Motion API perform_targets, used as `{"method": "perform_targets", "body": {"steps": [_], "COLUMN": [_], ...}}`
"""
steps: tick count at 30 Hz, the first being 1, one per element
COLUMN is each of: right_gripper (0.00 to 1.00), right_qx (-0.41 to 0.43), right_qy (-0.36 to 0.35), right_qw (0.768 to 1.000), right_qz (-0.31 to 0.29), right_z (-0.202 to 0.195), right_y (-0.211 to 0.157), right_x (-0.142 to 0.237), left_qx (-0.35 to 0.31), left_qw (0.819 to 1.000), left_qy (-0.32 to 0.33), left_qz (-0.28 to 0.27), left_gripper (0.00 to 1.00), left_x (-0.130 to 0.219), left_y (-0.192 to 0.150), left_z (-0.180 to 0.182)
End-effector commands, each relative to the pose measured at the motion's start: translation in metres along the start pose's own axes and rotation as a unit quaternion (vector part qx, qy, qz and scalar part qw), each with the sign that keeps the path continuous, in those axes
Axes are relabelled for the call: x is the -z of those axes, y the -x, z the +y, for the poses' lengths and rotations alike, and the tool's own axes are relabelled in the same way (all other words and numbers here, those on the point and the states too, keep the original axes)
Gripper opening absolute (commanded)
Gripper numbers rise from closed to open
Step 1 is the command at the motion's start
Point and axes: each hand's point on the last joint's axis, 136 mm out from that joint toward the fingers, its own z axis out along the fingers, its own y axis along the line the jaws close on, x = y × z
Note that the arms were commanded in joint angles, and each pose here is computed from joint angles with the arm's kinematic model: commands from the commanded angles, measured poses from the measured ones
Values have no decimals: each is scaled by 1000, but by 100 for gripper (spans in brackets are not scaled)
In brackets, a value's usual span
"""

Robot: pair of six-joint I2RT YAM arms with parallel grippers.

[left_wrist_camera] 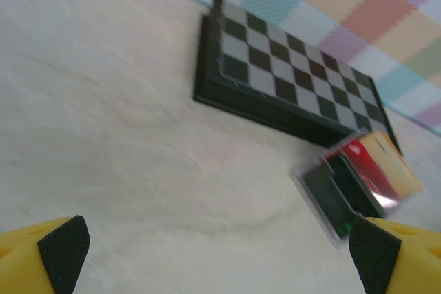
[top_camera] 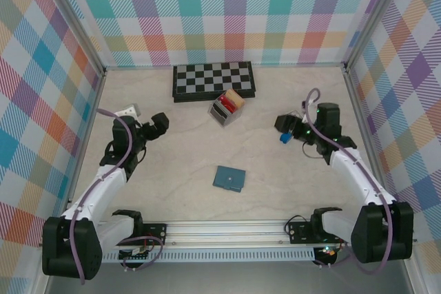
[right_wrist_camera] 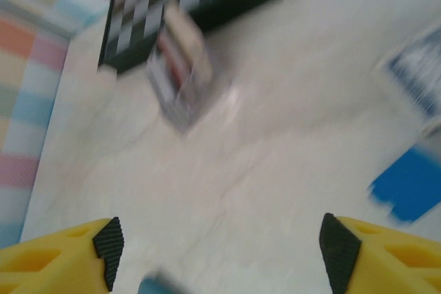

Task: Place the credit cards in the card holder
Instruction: Rotate the card holder at the bottom-center of the table.

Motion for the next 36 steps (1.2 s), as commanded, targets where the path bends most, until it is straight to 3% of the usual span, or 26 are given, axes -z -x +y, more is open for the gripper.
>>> {"method": "perform_targets", "body": {"steps": [1, 8, 19, 24, 36], "right_gripper": [68, 43, 36, 31, 23], "right_qx": [-56, -32, 27, 26, 107], "right_qy": [37, 45, 44, 14, -94], "right_qw": [991, 975, 939, 940, 943], "right_qz": [114, 217, 340, 339, 299], "right_z": [21, 46, 66, 49, 1], "right_y": [-67, -141, -231, -238, -213], "right_x": [-6, -30, -49, -61, -91], "left_qx": [38, -4, -57, -75, -110], "left_qw": [988, 969, 939, 926, 890], "left_qy": [-88, -122, -151, -158, -170], "left_qz": [123, 216, 304, 333, 408], "left_gripper": [97, 94, 90, 87, 75], "left_x": [0, -12, -21, -28, -36], "left_y": [-40, -89, -141, -160, -209], "left_z": [-35, -68, -104, -118, -140]}}
